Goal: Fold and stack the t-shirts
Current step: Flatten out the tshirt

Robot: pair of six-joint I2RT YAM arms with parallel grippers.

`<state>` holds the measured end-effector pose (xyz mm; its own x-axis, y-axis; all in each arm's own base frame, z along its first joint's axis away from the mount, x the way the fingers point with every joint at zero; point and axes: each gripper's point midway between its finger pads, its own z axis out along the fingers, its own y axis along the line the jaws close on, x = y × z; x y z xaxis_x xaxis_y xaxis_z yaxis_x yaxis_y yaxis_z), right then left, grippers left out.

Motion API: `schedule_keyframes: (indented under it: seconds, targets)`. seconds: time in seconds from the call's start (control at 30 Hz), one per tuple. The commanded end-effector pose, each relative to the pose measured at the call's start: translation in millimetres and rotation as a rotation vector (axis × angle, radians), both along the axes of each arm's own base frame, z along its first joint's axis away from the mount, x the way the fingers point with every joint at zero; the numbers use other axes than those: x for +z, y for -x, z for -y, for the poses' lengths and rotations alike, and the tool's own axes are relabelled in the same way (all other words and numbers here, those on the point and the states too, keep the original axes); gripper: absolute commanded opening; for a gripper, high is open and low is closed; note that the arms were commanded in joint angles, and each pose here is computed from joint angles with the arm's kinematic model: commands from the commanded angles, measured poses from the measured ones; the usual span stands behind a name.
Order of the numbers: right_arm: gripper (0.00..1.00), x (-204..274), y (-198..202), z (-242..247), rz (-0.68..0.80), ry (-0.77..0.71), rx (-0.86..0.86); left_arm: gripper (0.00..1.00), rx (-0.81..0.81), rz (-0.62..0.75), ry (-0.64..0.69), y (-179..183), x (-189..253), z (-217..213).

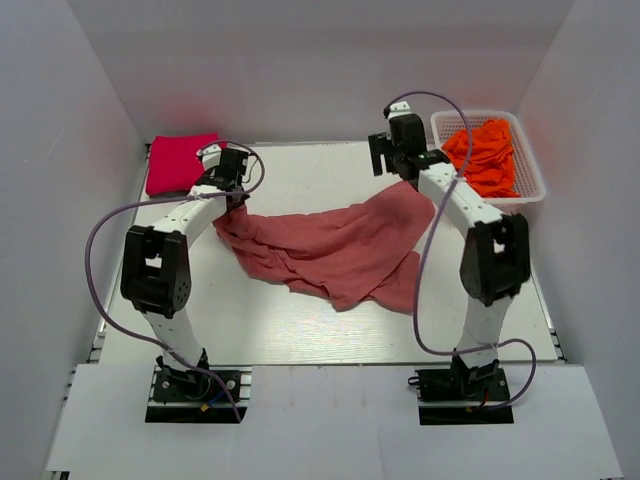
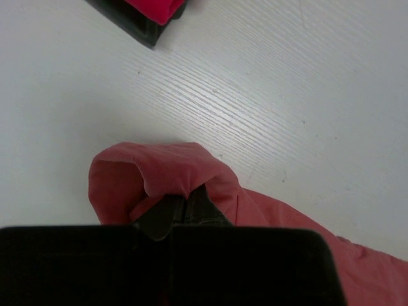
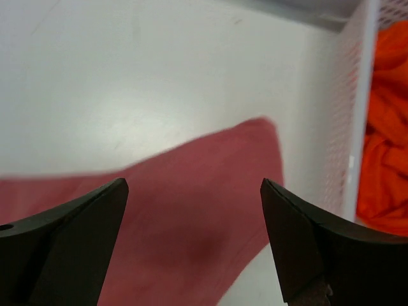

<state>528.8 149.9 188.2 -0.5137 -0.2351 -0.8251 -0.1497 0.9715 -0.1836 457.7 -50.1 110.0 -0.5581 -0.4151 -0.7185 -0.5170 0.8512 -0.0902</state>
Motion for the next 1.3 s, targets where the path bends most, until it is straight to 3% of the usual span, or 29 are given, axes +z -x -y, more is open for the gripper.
schedule_keyframes:
  seconds: [0.0, 0.03, 0.2, 0.37, 0.57, 0.87, 1.1, 1.2, 1.27]
  targets:
    - [0.90, 62, 65, -46, 0.036, -0.183, 0.263, 0.00, -0.051, 0.061, 0.060, 1, 21, 3]
    - [0.90, 57, 105, -63, -0.008, -0.246, 0.383, 0.00, -0.062, 0.049, 0.072, 4, 17, 6]
    - [0.90, 17, 221, -118, -0.289, -0.489, 0.698, 0.00, -0.053, 0.000, 0.091, 12, 1, 1]
    - [0.90, -45, 314, -141, -0.601, -0.459, 0.825, 0.00, -0.033, -0.006, 0.089, 13, -4, -8]
    - [0.90, -102, 378, -155, -0.821, -0.394, 0.849, 0.00, -0.036, -0.007, 0.119, 18, -7, -8]
    - [0.90, -138, 353, -158, -0.709, -0.268, 0.674, 0.00, -0.033, -0.054, 0.110, 25, -21, -9]
    - [0.82, -140, 364, -167, -0.734, -0.252, 0.736, 0.00, -0.020, -0.069, 0.093, 29, -25, -13]
    - [0.82, -153, 357, -160, -0.717, -0.207, 0.675, 0.00, -0.020, -0.069, 0.093, 29, -25, -13]
    - [0.75, -165, 348, -152, -0.720, -0.152, 0.600, 0.00, -0.020, -0.078, 0.092, 32, -28, -14]
